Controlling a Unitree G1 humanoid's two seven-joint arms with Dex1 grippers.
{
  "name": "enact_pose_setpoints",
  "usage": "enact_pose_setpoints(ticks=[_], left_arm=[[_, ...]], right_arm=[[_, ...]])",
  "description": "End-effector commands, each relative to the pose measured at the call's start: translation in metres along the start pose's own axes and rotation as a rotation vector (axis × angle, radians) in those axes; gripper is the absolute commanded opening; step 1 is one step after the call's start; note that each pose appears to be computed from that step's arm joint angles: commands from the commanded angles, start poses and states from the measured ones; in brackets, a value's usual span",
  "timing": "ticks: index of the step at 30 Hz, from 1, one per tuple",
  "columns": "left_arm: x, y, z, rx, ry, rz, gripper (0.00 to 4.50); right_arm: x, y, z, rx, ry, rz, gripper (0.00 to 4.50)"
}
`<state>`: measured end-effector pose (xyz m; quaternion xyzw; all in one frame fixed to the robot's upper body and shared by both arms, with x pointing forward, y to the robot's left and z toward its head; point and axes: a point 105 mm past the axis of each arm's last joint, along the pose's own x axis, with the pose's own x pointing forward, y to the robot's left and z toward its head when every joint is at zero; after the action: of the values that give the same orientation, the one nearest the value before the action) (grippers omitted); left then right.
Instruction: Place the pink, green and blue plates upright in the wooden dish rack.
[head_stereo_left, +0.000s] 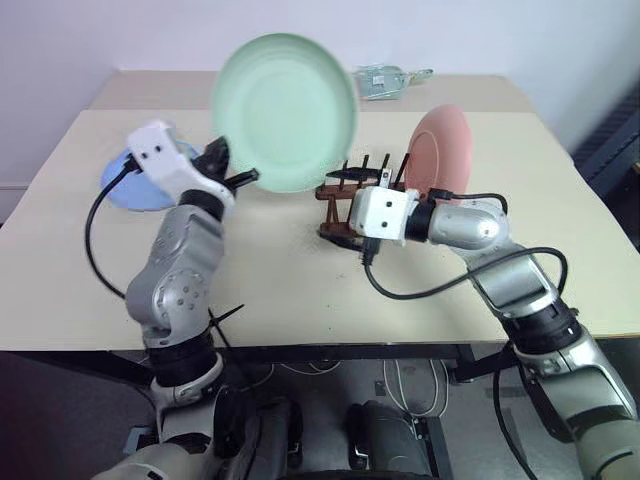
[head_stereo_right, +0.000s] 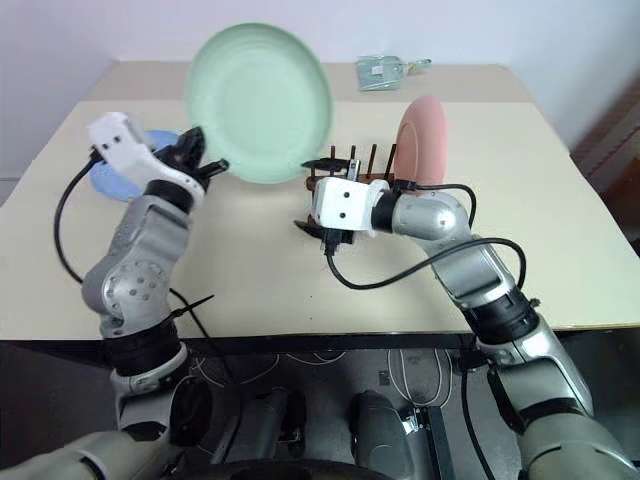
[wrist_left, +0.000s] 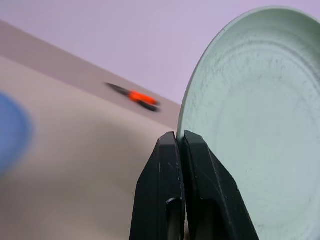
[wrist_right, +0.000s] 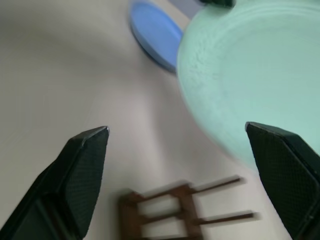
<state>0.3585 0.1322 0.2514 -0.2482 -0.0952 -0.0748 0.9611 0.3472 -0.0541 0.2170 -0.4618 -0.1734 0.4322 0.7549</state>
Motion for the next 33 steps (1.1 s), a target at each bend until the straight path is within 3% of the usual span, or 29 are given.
enact_pose_setpoints(ticks=[1,2,5,12,16,20,22,25,28,30,33], left_arm=[[-0.003,-0.027,0.007,-0.018,-0.001,-0.091,0.00],[-0.003,-0.031,0.005,-0.017,0.016,-0.107,0.00],[-0.004,-0.038,-0.001,-0.019,0.052,-0.136,0.00],[-0.005,-0.036,-0.008,-0.012,0.100,-0.145,0.00],[-0.002,-0.029,0.014,-0.118,0.001,-0.130,1.37],[0.003,0.013,0.070,-0.141,-0.248,0.042,3.43],[0.004,0.040,0.082,-0.001,-0.284,0.148,3.43],[0.006,0.054,0.073,0.283,-0.216,0.145,3.43],[0.001,0.054,0.027,0.502,-0.056,-0.015,3.43],[-0.014,0.041,-0.013,0.562,0.054,-0.224,3.43],[-0.029,0.036,-0.040,0.515,0.139,-0.344,3.43]], right_arm=[[0.002,-0.019,0.006,-0.145,-0.013,-0.089,4.46],[0.003,-0.019,0.003,-0.184,0.000,-0.096,4.46],[0.004,-0.018,-0.005,-0.271,0.029,-0.104,3.63],[0.001,-0.023,-0.007,-0.383,0.039,-0.165,0.08],[-0.001,-0.025,-0.006,-0.413,0.033,-0.190,0.00],[-0.009,-0.043,0.002,-0.354,-0.004,-0.272,0.00],[-0.017,-0.059,0.013,-0.204,-0.070,-0.343,0.00],[-0.031,-0.077,0.031,0.139,-0.219,-0.402,0.00],[-0.051,-0.093,0.039,0.700,-0.415,-0.439,0.00],[-0.060,-0.096,0.038,0.951,-0.484,-0.452,0.00],[-0.062,-0.093,0.037,1.114,-0.493,-0.444,0.00]])
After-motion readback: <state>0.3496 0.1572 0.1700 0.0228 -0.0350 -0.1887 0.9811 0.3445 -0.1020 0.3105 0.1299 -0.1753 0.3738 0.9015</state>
